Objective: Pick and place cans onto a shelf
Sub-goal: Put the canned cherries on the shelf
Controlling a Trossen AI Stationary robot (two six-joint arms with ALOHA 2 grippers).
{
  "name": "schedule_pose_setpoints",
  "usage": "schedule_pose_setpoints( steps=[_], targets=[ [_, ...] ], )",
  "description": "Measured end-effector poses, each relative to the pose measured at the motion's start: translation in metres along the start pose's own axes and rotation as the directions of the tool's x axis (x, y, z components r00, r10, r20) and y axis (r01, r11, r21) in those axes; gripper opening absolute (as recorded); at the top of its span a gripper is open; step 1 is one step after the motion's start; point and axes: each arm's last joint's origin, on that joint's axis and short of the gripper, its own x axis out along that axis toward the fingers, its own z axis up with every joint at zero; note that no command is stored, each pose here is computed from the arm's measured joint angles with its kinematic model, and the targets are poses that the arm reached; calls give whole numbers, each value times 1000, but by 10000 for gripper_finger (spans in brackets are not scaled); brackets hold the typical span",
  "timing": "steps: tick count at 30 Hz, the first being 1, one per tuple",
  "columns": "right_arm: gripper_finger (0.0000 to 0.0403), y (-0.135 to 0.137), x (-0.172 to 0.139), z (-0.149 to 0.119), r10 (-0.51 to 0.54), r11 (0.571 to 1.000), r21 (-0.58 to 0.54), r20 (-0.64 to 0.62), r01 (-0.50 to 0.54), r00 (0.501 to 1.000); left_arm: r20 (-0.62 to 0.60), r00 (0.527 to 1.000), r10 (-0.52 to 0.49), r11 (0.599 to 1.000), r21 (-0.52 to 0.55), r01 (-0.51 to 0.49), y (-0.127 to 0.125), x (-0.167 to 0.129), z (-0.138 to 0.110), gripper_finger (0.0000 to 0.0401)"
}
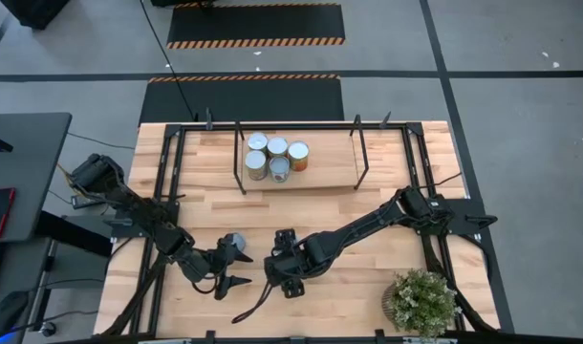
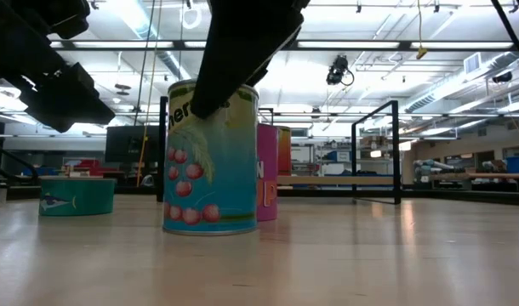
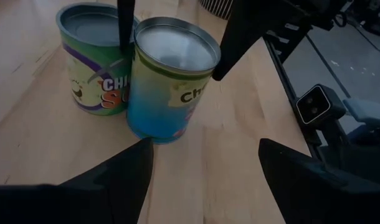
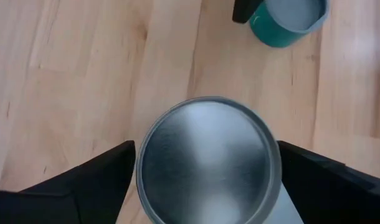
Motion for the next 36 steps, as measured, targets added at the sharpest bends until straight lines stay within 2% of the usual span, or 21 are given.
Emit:
schedule_pose_setpoints(
  steps=[10, 14, 19, 27, 31, 36],
  targets=[
    [330, 0, 0, 0, 59, 998, -9, -10, -59, 998, 0, 1000, 3, 1000, 2, -3, 0, 0, 0, 295],
    [331, 0, -3, 0, 76, 997, -13, -11, -76, 997, 0, 1000, 3, 1000, 3, -3, 0, 0, 0, 295],
    [335, 1, -17, 2, 166, 986, -33, -6, -166, 986, -1, 1000, 3, 1000, 3, -3, 0, 0, 0, 295],
    [334, -5, -50, -4, 183, 981, -54, -55, -186, 982, -20, 1000, 19, 1000, 18, -18, 2, 0, -2, 295],
    [335, -9, -61, -15, 156, 986, -40, -156, -164, 975, -19, 1000, 18, 1000, 17, -17, 2, 0, -2, 295],
    [333, -22, -67, -24, -10, 996, -84, -233, -10, 972, -18, 1000, 20, 999, 28, -19, 2, 0, -2, 295]
  ],
)
